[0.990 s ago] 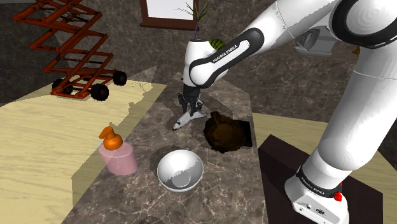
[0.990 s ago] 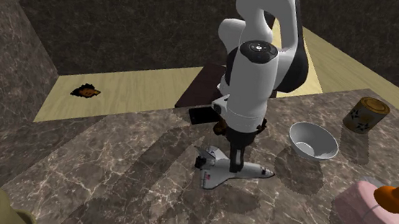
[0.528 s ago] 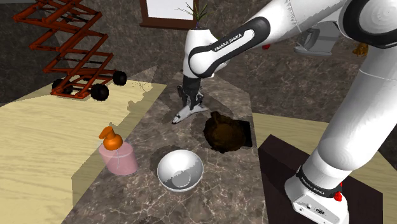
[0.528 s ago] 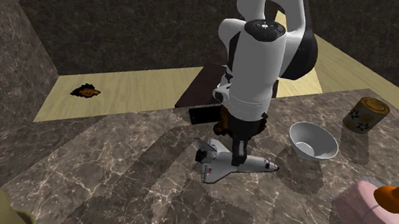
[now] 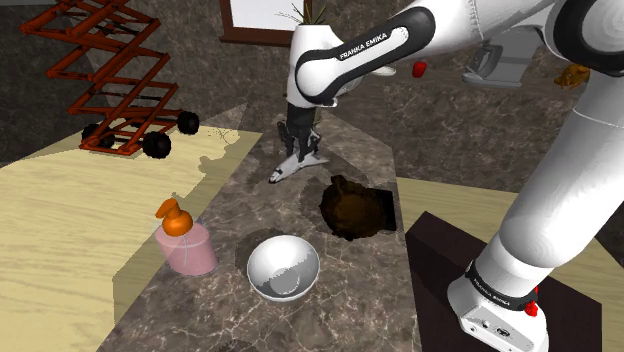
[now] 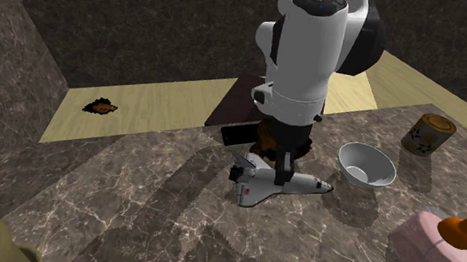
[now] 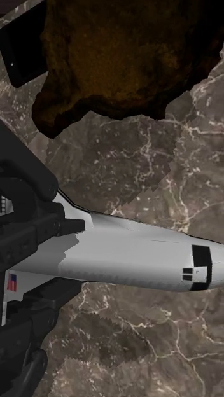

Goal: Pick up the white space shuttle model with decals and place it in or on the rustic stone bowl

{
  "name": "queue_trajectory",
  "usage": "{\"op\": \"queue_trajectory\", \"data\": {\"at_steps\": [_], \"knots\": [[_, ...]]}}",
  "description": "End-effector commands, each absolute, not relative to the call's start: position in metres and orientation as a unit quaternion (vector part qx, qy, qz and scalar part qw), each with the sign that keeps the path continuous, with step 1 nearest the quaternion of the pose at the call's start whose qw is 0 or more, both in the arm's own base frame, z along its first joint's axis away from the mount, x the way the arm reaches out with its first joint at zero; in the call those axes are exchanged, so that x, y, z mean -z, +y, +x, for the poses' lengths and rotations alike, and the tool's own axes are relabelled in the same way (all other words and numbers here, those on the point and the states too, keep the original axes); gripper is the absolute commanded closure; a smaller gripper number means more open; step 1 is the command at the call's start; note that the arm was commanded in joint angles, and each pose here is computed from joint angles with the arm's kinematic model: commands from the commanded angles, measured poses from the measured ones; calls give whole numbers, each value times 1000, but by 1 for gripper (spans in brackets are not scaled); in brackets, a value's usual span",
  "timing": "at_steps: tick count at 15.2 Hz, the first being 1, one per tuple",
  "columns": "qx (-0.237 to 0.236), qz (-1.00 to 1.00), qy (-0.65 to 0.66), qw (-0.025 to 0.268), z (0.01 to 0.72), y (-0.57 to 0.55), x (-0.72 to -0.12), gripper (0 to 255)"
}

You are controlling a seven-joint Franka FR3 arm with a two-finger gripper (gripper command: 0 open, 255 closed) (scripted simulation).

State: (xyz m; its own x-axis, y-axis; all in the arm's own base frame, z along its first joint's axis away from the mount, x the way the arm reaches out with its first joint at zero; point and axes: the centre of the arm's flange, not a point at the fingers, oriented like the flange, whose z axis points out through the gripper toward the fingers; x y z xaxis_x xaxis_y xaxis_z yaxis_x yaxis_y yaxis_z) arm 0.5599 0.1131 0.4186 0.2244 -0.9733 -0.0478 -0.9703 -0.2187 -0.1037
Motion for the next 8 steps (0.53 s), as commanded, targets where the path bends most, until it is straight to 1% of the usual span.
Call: {"op": "queue_trajectory", "data": {"at_steps": [1,8], "knots": [[14,-780,623,55,559,113,-430,255],[14,-780,623,55,559,113,-467,255]]}}
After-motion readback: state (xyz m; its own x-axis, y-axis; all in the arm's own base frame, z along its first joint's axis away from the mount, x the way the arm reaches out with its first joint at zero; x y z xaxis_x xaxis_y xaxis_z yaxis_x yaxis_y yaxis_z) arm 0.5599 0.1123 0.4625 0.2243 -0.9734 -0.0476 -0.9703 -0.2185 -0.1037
